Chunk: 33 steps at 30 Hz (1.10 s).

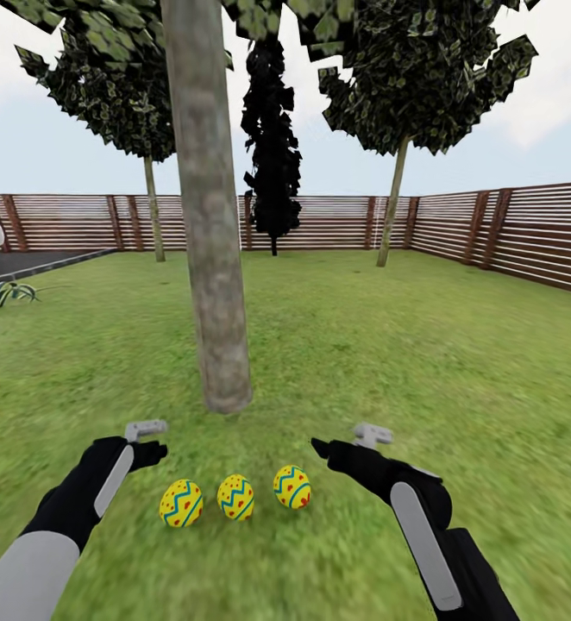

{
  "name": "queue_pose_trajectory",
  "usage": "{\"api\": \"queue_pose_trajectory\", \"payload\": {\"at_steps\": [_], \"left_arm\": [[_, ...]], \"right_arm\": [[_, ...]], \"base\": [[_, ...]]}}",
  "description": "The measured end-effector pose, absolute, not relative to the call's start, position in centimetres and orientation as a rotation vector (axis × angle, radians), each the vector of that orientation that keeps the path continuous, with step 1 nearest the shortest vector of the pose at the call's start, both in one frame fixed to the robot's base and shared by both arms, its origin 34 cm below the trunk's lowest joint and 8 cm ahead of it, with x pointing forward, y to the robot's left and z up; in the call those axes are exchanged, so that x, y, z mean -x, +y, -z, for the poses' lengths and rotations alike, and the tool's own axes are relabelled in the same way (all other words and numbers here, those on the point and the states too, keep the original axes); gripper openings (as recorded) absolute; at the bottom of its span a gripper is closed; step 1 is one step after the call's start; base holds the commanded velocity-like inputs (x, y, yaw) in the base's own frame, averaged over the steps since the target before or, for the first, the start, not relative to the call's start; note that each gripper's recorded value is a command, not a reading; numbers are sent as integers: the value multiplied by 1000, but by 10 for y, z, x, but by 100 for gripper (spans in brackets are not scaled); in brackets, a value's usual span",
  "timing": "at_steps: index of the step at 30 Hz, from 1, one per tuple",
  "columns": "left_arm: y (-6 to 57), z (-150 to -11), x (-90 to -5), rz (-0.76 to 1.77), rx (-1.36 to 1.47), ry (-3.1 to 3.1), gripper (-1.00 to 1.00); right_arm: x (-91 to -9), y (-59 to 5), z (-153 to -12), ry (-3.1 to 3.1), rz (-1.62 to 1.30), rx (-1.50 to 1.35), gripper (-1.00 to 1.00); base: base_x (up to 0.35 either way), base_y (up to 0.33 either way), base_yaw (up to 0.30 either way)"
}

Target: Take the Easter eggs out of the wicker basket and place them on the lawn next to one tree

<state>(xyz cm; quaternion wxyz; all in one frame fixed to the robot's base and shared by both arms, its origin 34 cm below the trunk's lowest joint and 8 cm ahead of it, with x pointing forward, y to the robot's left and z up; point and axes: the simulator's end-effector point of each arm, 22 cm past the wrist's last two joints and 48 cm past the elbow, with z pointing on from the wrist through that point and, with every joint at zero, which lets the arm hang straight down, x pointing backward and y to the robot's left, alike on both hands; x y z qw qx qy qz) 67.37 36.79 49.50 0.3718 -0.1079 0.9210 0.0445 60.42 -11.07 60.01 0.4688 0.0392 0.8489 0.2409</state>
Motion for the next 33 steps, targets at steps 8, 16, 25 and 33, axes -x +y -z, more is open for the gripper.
{"api": "queue_pose_trajectory", "payload": {"at_steps": [8, 16, 25, 33], "left_arm": [[371, -507, -672, -121, 281, 2274, 100], [372, -512, -663, -124, 285, 2211, 100], [348, -528, -668, -82, 285, 2160, 100], [344, -538, -670, -71, 292, 2156, 100]], "right_arm": [[-595, -129, -602, 2041, -562, -132, 100], [-586, -162, -602, 2017, -541, -228, 100], [-579, -165, -610, 2017, -538, -236, 100], [-577, -167, -617, 2035, -533, -245, 100]], "base": [[0, 0, 0], [0, 0, 0], [0, 0, 0], [0, 0, 0]]}}
